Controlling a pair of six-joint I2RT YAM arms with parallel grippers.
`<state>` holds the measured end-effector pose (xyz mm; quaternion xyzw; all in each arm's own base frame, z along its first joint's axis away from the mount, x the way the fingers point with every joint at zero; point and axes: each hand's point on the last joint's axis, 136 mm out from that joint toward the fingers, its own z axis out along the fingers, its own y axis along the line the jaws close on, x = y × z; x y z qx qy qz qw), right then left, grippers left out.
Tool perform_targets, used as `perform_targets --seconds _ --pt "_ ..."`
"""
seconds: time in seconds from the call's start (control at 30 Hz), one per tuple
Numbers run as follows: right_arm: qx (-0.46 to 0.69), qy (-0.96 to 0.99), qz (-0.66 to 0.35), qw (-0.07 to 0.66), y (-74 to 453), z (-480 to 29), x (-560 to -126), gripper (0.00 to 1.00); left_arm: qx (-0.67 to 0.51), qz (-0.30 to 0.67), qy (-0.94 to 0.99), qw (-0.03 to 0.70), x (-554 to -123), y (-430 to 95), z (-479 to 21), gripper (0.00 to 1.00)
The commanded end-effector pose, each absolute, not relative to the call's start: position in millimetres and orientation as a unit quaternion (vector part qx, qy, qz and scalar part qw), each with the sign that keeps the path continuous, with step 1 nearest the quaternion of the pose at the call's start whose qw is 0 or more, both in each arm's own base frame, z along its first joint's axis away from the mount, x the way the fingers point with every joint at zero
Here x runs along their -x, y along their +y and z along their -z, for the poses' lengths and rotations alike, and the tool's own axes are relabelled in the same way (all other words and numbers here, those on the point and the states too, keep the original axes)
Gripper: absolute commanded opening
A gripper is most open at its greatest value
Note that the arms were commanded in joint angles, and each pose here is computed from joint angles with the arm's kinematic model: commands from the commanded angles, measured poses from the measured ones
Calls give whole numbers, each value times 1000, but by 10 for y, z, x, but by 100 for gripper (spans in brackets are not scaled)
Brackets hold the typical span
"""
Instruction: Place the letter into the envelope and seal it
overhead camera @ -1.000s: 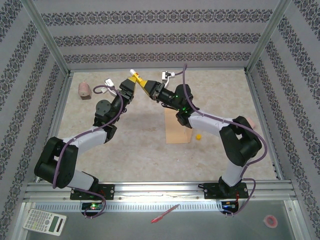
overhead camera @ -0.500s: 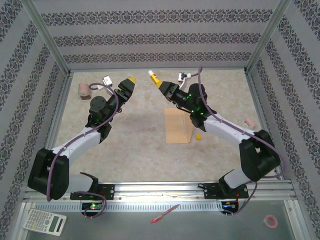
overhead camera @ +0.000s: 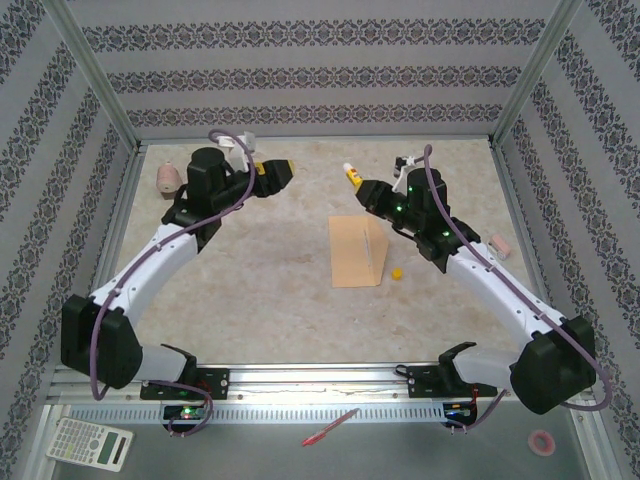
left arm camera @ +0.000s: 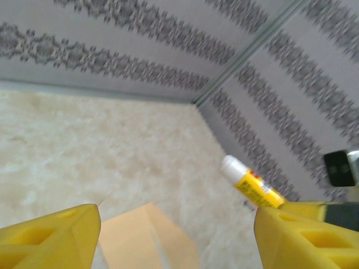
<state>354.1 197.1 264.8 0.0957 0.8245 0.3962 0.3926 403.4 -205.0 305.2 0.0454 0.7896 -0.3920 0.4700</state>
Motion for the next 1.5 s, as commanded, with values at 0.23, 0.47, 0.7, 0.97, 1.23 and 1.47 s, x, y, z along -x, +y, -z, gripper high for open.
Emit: perform_targets --seconds 0.23,0.47,0.7,0.97,1.23,1.47 --pt "-76 881 -308 351 1668 -2451 -3400 19 -180 280 868 368 -3871 -2405 -2319 64" --pt "-67 908 -269 316 1590 -2285 -3326 18 -227 248 883 327 -3862 -2660 -1968 43" --pt "-50 929 -236 281 1505 -2143 -3217 17 -245 232 890 308 -3927 -2865 -1744 16" --pt "-39 940 -226 252 1483 -2027 -3154 16 -250 231 893 296 -3983 -3036 -1592 0" --pt "-35 944 -223 239 1493 -1956 -3145 16 -256 221 898 282 -3971 -3088 -1444 0" --pt "-36 945 -223 238 1492 -1931 -3151 15 -257 212 901 276 -3926 -3061 -1367 0"
